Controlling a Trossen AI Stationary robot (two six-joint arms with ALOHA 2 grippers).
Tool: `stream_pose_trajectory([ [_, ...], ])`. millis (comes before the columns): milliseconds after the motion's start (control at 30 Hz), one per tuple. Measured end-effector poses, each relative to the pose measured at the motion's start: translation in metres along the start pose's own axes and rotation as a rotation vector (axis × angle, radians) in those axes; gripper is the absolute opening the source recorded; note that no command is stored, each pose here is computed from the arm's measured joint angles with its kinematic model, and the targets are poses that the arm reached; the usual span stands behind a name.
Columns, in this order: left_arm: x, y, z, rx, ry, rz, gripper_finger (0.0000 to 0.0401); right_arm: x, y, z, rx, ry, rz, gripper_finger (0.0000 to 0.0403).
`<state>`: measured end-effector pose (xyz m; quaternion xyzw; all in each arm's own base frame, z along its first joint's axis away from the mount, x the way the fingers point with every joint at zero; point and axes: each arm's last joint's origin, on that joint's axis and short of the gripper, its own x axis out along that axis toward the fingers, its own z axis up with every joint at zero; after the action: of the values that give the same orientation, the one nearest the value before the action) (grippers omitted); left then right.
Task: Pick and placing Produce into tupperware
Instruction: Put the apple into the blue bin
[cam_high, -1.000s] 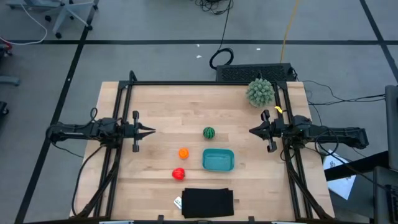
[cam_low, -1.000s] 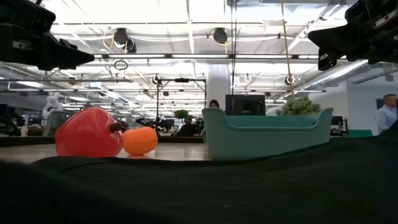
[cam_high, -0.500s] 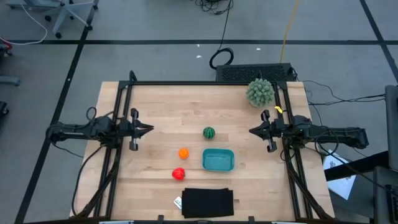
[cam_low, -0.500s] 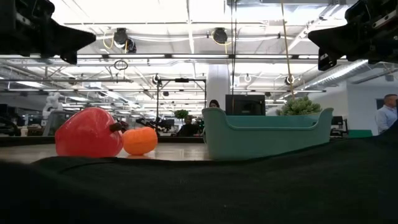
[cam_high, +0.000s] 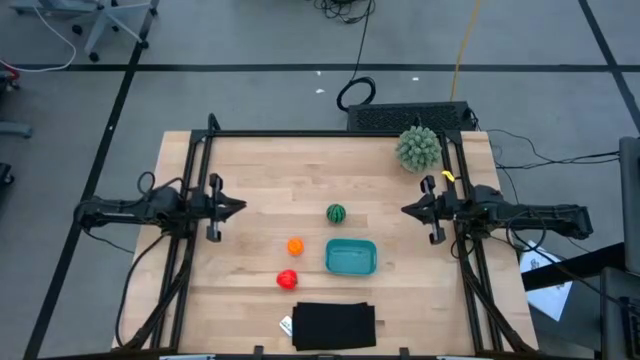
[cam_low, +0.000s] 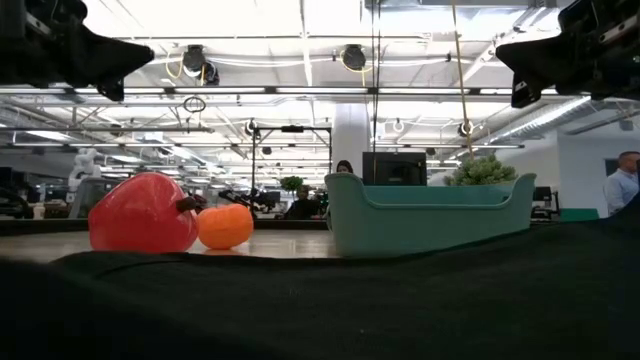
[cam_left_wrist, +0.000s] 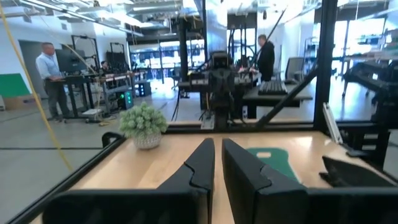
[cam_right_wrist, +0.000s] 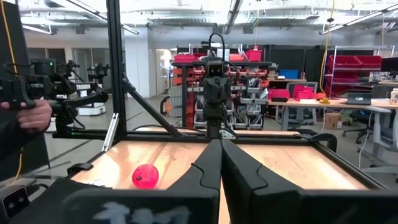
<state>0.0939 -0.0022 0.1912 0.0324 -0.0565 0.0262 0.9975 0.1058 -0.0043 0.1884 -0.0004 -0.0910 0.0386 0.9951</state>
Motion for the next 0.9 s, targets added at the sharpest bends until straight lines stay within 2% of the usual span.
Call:
stream_pose_trajectory([
  [300,-0.0001,0.0011,-0.0036,0.018,0.040,0.045,0.0035,0.0000,0.0000,-0.0002,0.011,0.002,-0.001,0.0000],
  [900,0.0024,0.0013,0.0001,-0.059,0.005,0.054,0.0035,0.0000,0.0000,0.0012,-0.028,-0.012,-0.001,0.0000],
])
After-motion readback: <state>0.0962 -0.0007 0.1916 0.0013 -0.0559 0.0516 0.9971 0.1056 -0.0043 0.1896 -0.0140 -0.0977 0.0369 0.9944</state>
